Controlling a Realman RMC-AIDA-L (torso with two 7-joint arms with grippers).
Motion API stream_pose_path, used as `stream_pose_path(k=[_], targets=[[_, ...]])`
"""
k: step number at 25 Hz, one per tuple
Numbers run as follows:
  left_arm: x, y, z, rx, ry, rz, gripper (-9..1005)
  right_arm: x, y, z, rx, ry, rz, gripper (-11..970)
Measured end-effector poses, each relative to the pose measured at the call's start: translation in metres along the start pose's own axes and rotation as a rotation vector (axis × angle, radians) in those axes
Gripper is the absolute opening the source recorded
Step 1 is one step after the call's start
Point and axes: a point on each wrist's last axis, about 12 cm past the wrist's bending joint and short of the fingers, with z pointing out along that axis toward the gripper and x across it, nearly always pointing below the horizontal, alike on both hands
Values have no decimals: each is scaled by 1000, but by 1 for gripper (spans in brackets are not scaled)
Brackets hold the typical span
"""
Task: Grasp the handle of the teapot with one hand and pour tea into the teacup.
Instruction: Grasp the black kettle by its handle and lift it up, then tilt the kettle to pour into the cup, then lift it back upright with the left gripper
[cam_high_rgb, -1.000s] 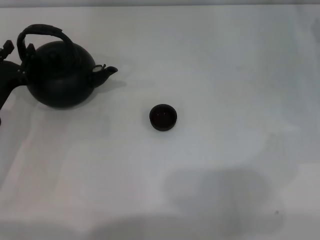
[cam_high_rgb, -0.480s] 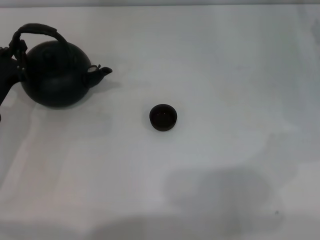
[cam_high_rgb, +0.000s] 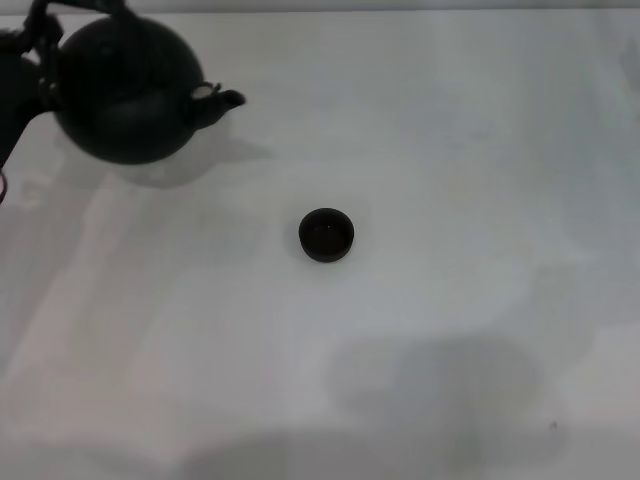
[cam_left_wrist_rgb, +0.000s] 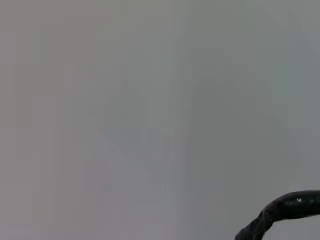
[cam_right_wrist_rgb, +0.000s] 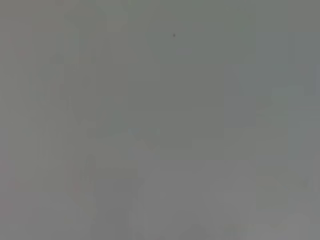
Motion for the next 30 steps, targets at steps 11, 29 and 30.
stream_pose_path(k=[11,29,30], targets=[[-12,-27,32,260,-20,230,89,2,0,-1,2,4,2,828],[-13,-42,45,365,-43,468,88,-1,2,1,1,-2,7,828],[-14,-44,46,374,-45,483,88,-1,2,1,1,-3,7,828]])
